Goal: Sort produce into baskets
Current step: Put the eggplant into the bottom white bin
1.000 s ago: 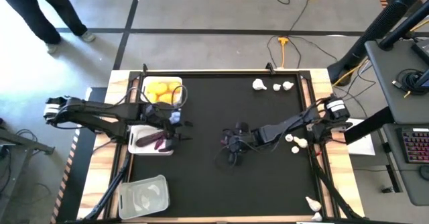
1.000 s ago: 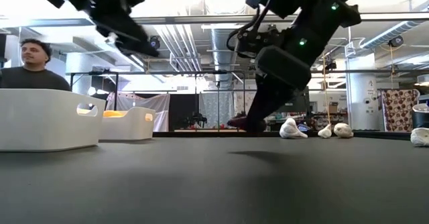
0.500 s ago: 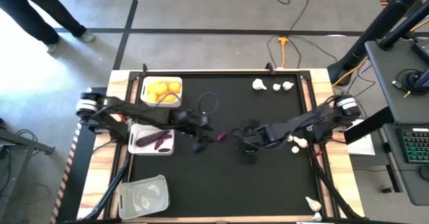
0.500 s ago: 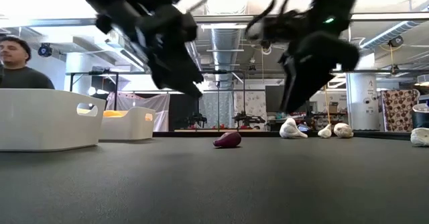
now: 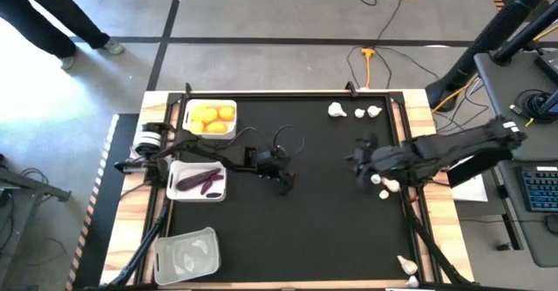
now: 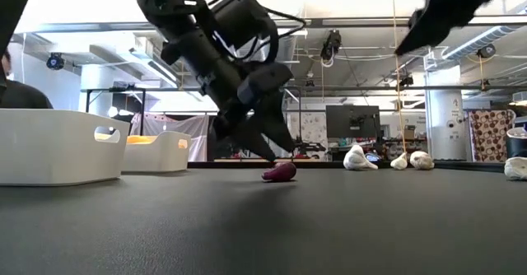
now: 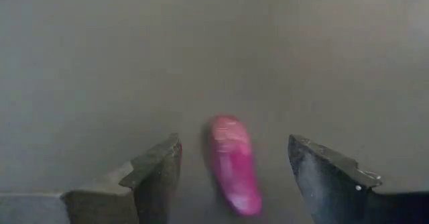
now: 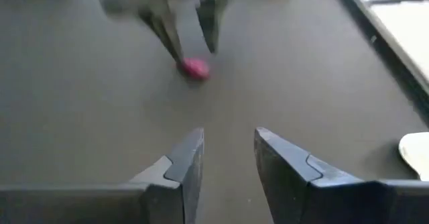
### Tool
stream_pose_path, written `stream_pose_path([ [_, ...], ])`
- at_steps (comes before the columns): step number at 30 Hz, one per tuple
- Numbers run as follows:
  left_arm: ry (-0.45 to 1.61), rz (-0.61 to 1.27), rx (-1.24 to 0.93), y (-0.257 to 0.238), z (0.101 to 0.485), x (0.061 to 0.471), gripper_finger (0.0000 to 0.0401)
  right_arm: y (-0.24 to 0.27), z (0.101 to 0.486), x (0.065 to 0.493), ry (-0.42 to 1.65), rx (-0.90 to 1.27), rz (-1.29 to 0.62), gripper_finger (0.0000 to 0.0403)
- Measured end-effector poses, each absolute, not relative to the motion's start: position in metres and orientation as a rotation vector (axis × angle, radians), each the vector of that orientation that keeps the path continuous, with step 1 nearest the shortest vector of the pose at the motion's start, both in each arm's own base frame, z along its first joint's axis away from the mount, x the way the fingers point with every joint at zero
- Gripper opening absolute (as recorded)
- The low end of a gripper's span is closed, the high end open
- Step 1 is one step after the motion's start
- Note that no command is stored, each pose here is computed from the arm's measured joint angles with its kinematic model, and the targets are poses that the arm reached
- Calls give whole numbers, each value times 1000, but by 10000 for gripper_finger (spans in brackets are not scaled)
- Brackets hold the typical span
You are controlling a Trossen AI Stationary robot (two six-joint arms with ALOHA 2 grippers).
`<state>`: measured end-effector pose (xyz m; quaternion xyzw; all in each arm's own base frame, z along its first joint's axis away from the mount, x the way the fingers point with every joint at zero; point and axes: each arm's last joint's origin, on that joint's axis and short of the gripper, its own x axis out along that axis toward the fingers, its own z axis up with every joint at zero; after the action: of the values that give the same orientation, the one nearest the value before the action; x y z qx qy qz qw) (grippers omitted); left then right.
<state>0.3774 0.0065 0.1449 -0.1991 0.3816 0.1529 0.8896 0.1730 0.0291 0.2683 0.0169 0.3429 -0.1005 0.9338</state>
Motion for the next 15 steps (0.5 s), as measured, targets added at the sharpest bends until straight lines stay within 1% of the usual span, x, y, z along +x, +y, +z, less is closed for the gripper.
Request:
stream_pose_path([
  [3,790,333,-419,7,139,379,254,25,282,158,587,142,-260,115],
  [6,795,327,-432,7,130,382,239,21,289,151,501,185,-344,110],
  [11,814,328,-466,6,120,387,187,18,293,150,454,164,-415,110],
  [15,821,317,-474,6,121,391,131,19,290,152,474,150,-416,114],
])
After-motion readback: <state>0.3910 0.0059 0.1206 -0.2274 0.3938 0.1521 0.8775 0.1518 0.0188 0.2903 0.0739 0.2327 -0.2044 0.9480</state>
